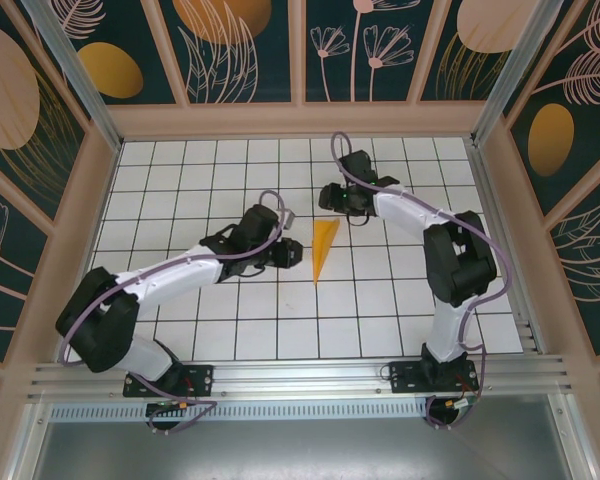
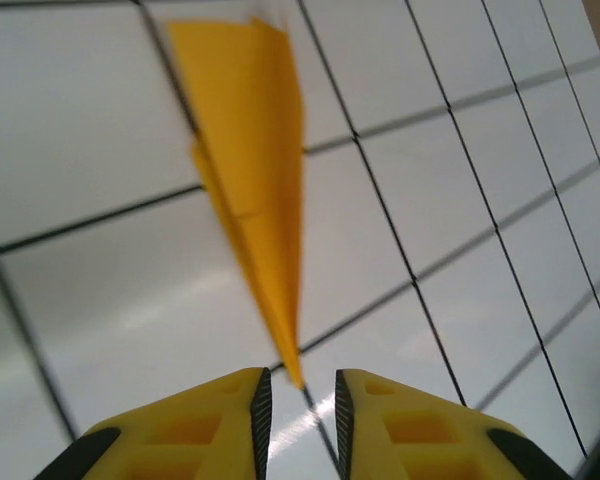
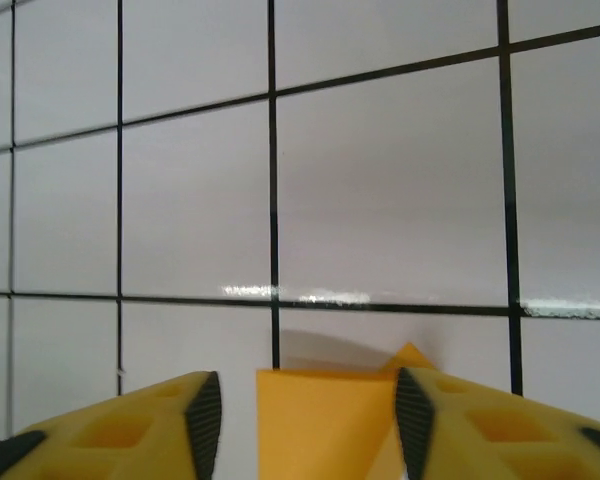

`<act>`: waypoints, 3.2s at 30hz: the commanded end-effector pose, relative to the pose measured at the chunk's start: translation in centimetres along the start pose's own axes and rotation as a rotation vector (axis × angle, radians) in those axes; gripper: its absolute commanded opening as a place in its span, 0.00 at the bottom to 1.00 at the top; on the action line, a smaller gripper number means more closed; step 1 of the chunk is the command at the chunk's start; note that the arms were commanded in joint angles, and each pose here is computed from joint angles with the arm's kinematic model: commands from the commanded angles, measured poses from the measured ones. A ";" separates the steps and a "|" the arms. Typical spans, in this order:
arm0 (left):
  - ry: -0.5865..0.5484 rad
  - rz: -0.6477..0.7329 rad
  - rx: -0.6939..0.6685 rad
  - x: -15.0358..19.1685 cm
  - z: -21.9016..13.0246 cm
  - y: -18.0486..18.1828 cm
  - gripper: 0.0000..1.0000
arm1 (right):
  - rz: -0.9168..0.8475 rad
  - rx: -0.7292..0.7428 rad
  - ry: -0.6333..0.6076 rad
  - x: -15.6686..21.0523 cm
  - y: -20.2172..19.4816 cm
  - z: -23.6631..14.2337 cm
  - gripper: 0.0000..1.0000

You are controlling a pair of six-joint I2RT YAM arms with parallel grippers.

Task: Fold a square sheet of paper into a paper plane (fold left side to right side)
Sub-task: Fold the wing for the fifth time at the center of the table, then move the paper plane to the center of the table.

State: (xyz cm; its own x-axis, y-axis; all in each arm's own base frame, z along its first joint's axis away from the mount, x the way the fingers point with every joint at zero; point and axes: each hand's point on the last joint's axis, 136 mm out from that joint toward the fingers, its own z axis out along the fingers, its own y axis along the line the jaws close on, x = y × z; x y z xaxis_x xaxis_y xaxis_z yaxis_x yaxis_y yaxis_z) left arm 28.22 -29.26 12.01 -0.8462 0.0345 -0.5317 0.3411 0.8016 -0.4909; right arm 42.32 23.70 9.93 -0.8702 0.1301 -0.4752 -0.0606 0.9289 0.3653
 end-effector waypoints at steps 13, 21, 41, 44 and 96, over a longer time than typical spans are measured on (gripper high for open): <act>-0.176 -0.052 -0.268 -2.6 -0.7 5.1 0.32 | 0.106 0.086 0.184 10.7 -1.4 0.1 0.33; -0.262 -0.027 -0.326 -4.7 -2.9 5.2 0.36 | 0.050 -0.141 0.119 8.9 3.5 -4.3 0.00; -0.424 -0.028 -0.366 -7.7 -6.9 4.9 0.45 | 0.071 -0.161 0.280 13.9 -3.2 -3.0 0.22; -0.459 -0.033 -0.372 -8.2 -7.8 4.9 0.51 | 0.059 0.008 0.242 12.5 -5.4 -4.3 0.35; -0.624 -0.057 -0.419 -8.1 -12.1 6.5 0.96 | -0.541 0.575 0.308 18.5 0.9 -1.8 0.41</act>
State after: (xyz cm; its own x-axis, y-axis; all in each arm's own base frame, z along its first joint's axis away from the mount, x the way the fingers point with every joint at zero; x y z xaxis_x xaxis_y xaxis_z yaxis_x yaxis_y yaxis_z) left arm 32.58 -16.48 20.45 -0.4469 -0.2400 -0.8618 -0.0222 0.9660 -0.2575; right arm 25.44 26.72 3.41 -0.9003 -0.3754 -0.2203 -0.3049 0.9051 -0.2964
